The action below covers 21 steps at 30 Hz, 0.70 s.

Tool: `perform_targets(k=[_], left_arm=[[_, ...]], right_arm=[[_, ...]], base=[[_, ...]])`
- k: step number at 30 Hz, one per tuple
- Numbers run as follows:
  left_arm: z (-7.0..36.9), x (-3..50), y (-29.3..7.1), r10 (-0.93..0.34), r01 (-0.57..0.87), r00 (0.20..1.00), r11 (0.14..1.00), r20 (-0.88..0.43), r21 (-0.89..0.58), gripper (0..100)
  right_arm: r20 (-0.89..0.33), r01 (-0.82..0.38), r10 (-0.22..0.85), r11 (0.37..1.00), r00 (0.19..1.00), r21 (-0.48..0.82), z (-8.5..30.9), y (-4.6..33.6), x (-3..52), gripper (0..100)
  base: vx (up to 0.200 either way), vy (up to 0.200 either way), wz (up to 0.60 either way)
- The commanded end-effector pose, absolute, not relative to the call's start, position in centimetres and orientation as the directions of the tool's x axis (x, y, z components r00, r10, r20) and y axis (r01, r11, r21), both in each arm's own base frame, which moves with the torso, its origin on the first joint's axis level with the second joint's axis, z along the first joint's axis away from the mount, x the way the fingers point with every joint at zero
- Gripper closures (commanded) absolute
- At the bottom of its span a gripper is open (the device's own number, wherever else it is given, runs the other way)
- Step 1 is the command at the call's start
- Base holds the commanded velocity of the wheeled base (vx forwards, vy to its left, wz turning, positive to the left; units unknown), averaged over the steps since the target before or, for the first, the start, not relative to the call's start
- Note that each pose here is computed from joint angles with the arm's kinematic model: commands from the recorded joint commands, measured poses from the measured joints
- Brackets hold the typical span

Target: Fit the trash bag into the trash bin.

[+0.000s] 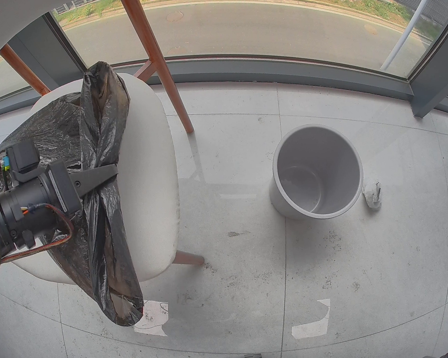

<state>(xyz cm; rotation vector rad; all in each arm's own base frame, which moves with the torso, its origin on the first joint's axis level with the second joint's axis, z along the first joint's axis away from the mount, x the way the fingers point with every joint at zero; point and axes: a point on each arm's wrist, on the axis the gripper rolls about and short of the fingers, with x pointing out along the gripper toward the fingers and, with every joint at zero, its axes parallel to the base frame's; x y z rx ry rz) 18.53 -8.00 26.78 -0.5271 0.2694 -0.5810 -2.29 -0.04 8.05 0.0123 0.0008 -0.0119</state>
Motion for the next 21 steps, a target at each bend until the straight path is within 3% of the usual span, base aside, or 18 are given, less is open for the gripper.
perform_targets(k=[1,5,9,21], left_arm=[[28.0,17.6,-7.5,-0.593,0.479,0.804,0.613,0.034,-0.628,100],[29.1,17.3,-7.4,-0.584,0.563,0.778,0.488,0.23,-0.667,100],[29.2,16.9,-7.1,-0.569,0.594,0.751,0.363,0.333,-0.718,100],[28.2,16.6,-7.2,-0.617,0.603,0.723,0.343,0.312,-0.721,100]], right_arm=[[-0.008,0.012,-0.012,1.0,1.0,0.012,7.6,0.0,-2.2,0],[-0.008,0.012,-0.012,1.0,1.0,0.012,7.6,0.0,-2.2,0],[-0.008,0.012,-0.012,1.0,1.0,0.012,7.6,0.0,-2.2,0],[-0.008,0.012,-0.012,1.0,1.0,0.012,7.6,0.0,-2.2,0]], base=[[0.0,0.0,0.0],[0.0,0.0,0.0],[0.0,0.0,0.0],[0.0,0.0,0.0]])
